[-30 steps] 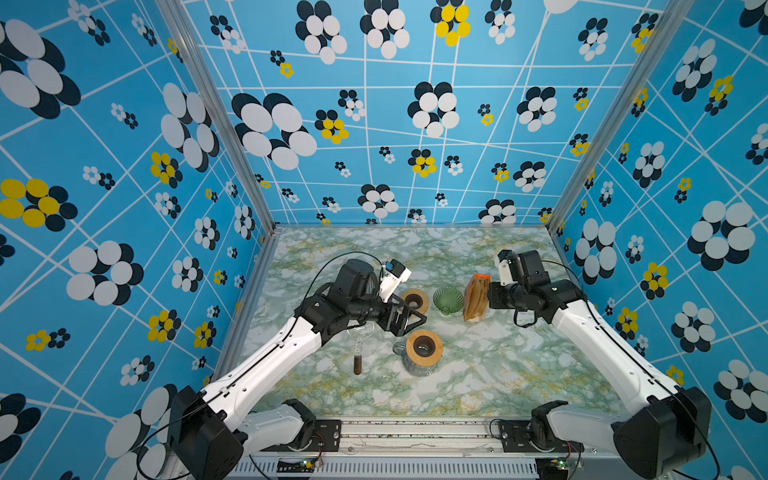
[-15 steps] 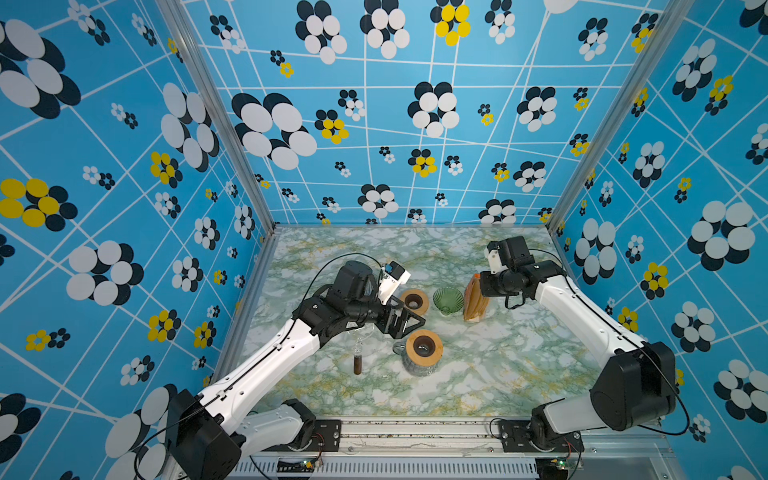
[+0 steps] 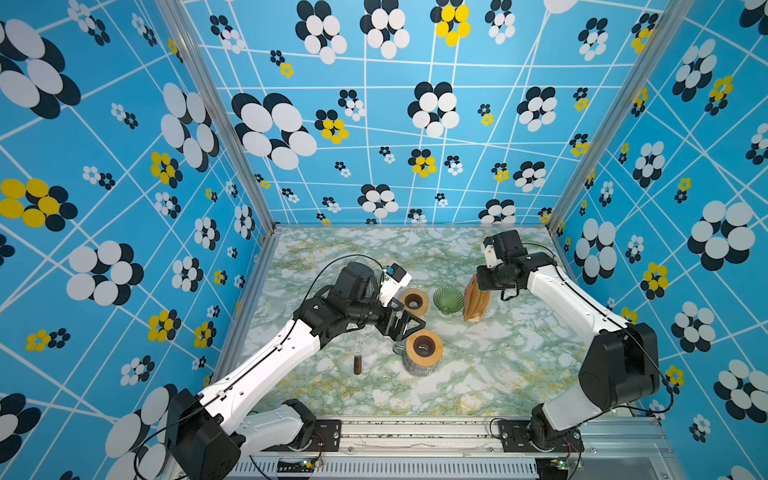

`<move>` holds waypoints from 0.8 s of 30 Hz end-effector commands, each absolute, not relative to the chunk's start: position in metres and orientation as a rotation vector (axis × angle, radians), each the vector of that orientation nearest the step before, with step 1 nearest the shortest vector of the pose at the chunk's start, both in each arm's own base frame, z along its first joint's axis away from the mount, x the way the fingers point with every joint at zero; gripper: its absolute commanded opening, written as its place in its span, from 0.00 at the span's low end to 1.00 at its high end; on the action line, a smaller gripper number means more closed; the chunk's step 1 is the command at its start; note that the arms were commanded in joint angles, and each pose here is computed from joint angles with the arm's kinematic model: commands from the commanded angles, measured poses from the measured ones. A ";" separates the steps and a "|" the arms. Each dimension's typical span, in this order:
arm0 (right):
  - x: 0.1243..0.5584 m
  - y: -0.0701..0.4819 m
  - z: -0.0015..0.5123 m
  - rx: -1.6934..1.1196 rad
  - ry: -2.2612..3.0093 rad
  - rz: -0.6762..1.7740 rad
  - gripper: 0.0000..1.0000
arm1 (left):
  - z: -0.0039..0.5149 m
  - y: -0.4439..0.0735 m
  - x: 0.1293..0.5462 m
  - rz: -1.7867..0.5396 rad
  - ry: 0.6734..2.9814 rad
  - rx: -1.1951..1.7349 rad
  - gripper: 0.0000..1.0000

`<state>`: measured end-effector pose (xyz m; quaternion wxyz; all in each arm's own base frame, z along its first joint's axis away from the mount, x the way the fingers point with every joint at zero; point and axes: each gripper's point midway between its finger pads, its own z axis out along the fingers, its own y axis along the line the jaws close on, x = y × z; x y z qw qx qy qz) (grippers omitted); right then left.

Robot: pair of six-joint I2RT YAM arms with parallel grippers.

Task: Place the coffee filter in the dripper
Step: 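Pinch a paper filter from the orange box with the right gripper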

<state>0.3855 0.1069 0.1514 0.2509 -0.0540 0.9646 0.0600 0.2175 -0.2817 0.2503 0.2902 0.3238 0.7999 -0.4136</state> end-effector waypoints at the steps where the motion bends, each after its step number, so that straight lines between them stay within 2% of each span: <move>1: 0.395 0.104 0.155 -0.151 2.609 0.147 0.16 | 0.254 -0.281 0.212 -1.103 2.112 0.896 0.99; 24: 0.403 0.105 0.134 -0.168 2.656 0.126 0.16 | 0.252 -0.283 0.212 -1.115 2.121 0.903 0.99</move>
